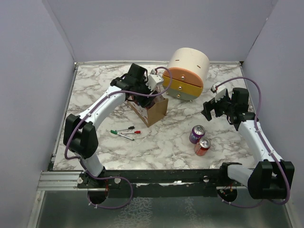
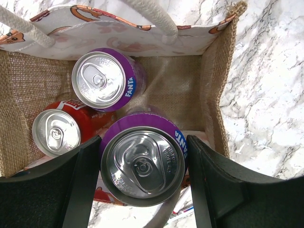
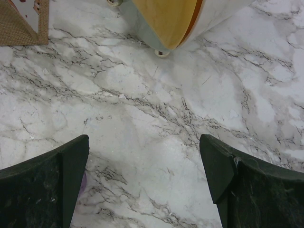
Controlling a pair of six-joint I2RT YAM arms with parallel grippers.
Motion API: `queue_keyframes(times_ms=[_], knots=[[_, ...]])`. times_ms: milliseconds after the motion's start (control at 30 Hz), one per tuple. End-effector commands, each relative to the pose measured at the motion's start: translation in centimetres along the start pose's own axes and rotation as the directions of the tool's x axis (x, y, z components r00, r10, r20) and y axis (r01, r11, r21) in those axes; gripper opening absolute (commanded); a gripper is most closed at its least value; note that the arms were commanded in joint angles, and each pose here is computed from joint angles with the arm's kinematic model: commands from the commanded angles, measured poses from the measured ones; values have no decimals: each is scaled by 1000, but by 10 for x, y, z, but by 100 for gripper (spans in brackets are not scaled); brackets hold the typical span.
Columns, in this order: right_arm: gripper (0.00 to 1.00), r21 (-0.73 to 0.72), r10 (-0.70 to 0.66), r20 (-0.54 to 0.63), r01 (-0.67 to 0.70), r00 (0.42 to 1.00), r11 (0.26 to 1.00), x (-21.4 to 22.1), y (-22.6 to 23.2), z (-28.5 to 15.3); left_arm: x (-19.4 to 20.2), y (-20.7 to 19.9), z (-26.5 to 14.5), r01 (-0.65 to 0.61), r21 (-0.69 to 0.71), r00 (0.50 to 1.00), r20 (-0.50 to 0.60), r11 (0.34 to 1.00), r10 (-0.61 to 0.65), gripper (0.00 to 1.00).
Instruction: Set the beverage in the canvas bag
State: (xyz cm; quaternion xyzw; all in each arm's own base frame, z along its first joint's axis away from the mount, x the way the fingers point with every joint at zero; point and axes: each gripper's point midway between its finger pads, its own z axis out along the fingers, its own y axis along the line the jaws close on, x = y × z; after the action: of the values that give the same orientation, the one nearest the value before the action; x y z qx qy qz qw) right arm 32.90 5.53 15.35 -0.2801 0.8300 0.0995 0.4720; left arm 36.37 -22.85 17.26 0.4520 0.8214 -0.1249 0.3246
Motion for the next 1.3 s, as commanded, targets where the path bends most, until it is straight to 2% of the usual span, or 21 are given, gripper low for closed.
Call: queue_keyframes(times_ms=[0,433,567,733,1000,1267], knots=[[100,-10,-17,20,17,1000,1000,-5,2,-4,-20,15,-15,-47,-52,998,31,998,49,0],[100,-13,-14,15,15,1000,1000,-4,2,-3,-64,7,-56,-94,-59,985,141,994,101,0],[100,-14,-15,17,15,1000,1000,-4,3,-4,-64,7,-56,-128,-53,987,92,990,133,0],[100,-12,-18,19,18,1000,1000,-5,3,-4,-52,6,-35,-128,-7,992,3,992,128,0],[100,-12,-18,18,19,1000,1000,-4,2,-4,-47,1,-18,-124,37,992,-26,992,125,0],[100,-14,-16,14,17,1000,1000,-3,2,-3,-43,-5,-18,-105,63,993,-39,992,108,0]])
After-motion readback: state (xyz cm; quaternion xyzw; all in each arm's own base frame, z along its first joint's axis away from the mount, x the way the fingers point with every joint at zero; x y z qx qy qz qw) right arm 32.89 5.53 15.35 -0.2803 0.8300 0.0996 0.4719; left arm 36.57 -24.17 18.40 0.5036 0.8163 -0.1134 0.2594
